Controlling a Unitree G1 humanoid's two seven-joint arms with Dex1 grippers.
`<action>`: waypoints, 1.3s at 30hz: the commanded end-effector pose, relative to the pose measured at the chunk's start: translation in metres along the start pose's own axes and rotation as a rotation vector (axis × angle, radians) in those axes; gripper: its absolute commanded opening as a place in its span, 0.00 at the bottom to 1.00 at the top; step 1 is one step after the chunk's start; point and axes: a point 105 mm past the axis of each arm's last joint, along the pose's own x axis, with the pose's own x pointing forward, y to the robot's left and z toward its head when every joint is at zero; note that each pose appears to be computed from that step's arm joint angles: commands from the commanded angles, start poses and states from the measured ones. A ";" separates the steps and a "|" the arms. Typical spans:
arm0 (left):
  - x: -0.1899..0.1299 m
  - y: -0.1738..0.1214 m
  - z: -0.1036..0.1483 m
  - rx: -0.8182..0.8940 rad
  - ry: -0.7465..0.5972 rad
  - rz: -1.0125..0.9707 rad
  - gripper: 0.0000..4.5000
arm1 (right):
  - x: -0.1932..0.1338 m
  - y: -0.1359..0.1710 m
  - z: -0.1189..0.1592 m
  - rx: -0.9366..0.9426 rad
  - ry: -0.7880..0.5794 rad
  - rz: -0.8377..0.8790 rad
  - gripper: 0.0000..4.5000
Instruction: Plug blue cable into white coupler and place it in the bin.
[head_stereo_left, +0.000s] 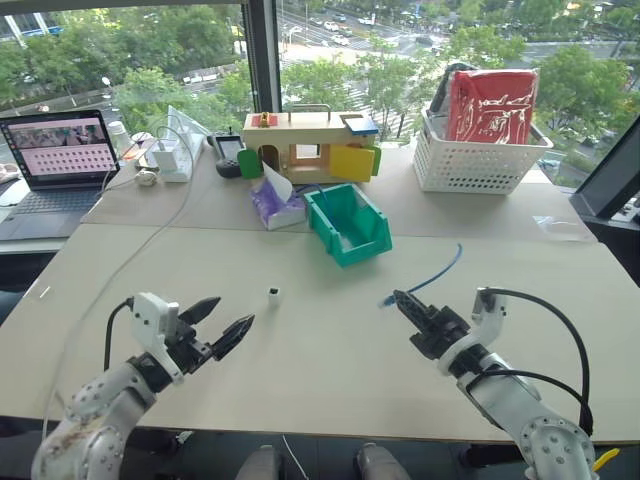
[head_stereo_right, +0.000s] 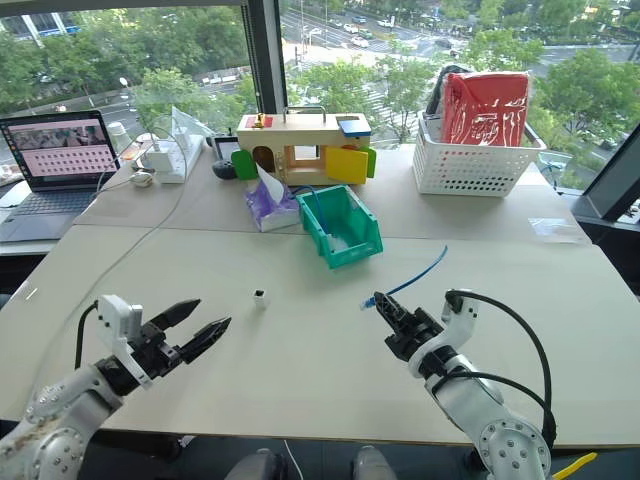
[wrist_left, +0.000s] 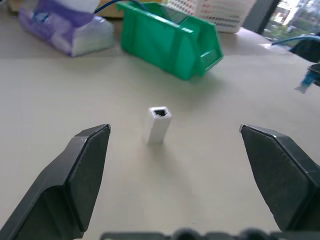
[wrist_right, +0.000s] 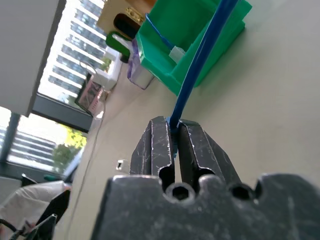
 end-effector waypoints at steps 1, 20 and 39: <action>0.018 -0.008 -0.009 0.056 0.005 0.115 0.99 | -0.004 0.016 0.008 -0.090 -0.036 0.035 0.00; 0.091 -0.010 -0.039 0.115 0.062 0.180 0.99 | -0.024 0.020 0.015 -0.262 -0.098 -0.020 0.00; 0.104 -0.014 -0.042 0.237 0.068 0.032 0.14 | -0.028 0.020 0.011 -0.285 -0.102 -0.032 0.00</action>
